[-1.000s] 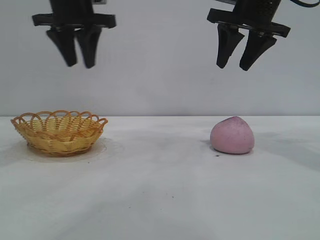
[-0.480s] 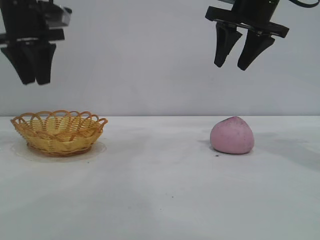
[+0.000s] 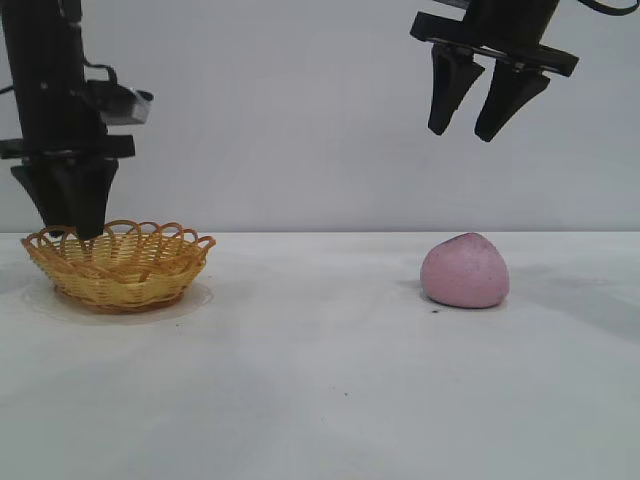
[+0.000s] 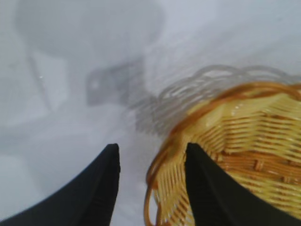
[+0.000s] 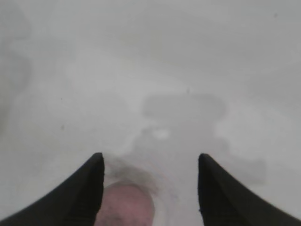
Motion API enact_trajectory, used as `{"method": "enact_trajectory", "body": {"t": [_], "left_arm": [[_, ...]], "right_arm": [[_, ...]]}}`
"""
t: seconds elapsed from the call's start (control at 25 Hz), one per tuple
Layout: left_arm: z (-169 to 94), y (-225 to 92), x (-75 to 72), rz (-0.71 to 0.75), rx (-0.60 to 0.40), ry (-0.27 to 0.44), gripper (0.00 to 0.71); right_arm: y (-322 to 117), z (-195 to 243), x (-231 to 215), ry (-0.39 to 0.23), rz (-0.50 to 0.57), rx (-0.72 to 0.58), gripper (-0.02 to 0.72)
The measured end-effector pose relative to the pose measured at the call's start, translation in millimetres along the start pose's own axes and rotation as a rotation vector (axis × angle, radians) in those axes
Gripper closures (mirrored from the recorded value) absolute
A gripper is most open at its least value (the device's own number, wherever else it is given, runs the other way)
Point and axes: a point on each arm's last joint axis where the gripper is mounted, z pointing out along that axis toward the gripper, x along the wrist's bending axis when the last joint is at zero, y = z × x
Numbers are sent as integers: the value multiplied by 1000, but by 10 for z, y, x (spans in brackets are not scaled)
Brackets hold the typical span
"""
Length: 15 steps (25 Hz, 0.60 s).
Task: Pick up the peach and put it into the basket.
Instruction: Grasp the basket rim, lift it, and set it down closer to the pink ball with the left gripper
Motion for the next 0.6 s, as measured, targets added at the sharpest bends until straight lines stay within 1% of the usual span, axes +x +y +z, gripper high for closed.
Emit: {"method": "enact_trajectory", "body": {"t": [0.08,0.16,0.24,0.32,0.36,0.44,0.56,0.6], "left_arm": [[45,-1,-9,-8,5,-15,586],[36,7,-19,-19,-2,-33,650],[23,18,-24,-42,-16,-62,639],[16,9,-36,-92,-18,-117,639],[11,2,-48,-125,-14,-153,710],[16,-14,-74,-183,-5,-207,710],[56,-120,-189,-271,-4,-293,710],[47,-147,-248,-301,-27,-316,710]], "right_arm": [[0,0,1,1,1,0,286],[0,0,2,2,1,-1,286],[1,0,4,5,4,-1,286],[-6,0,8,9,6,6,286],[-8,0,9,10,6,9,286],[-20,0,13,14,6,22,286],[-47,-2,21,23,5,52,286],[-58,-2,25,27,5,64,286]]}}
